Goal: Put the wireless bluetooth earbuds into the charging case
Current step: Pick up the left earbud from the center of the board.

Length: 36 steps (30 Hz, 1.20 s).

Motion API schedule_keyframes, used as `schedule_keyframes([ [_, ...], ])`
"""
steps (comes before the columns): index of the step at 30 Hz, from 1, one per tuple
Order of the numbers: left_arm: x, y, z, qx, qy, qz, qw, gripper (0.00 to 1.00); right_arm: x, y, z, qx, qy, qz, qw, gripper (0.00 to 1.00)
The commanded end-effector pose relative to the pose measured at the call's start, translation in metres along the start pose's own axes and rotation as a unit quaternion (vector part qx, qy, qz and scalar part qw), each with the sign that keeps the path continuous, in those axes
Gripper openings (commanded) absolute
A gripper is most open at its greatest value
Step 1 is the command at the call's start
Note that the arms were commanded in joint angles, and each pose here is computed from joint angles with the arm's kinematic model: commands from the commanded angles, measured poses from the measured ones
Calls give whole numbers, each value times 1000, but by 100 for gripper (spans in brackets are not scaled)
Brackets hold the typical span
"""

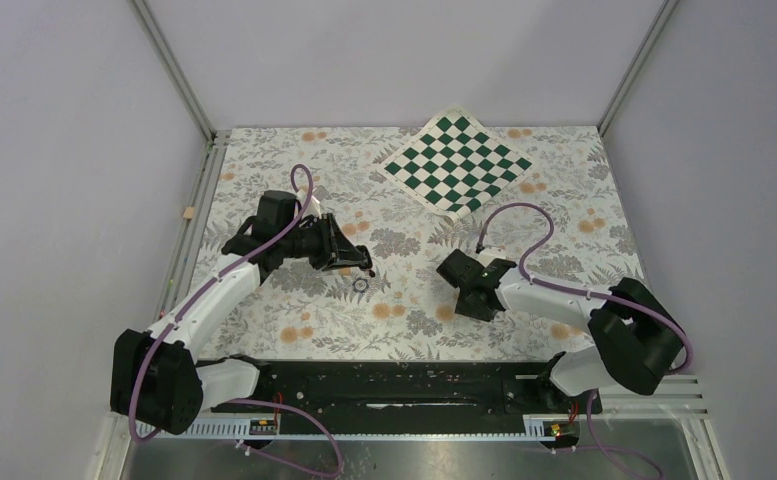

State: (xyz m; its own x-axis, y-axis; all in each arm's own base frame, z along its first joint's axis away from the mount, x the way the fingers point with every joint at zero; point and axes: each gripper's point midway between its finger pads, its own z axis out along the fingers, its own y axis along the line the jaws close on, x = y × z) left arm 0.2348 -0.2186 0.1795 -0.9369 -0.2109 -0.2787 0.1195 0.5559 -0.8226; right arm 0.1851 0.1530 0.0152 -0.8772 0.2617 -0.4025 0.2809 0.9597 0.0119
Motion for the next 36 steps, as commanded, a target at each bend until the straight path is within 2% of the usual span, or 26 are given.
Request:
schedule_keyframes([
  [1, -11, -11, -1, 21, -13, 16, 1000, 0, -5, 1, 7, 11, -16, 15, 1000, 37],
  [9, -6, -11, 0, 27, 0, 18, 999, 0, -9, 2, 9, 16, -21, -9, 1000, 33],
  [17, 4, -9, 8, 25, 32, 20, 999, 0, -14, -1, 6, 23, -27, -41, 999, 41],
  [19, 5, -11, 9, 26, 34, 23, 999, 0, -13, -2, 7, 25, -27, -41, 998, 36],
  [22, 6, -15, 10, 28, 35, 28, 999, 0, -13, -5, 8, 30, -29, -43, 998, 23],
  [28, 12, -11, 15, 18, 49, 27, 998, 0, -13, 0, 5, 6, -30, -48, 998, 9],
  [36, 36, -6, 38, 2, 114, 37, 993, 0, -20, 18, -39, -92, -25, -113, 989, 4],
])
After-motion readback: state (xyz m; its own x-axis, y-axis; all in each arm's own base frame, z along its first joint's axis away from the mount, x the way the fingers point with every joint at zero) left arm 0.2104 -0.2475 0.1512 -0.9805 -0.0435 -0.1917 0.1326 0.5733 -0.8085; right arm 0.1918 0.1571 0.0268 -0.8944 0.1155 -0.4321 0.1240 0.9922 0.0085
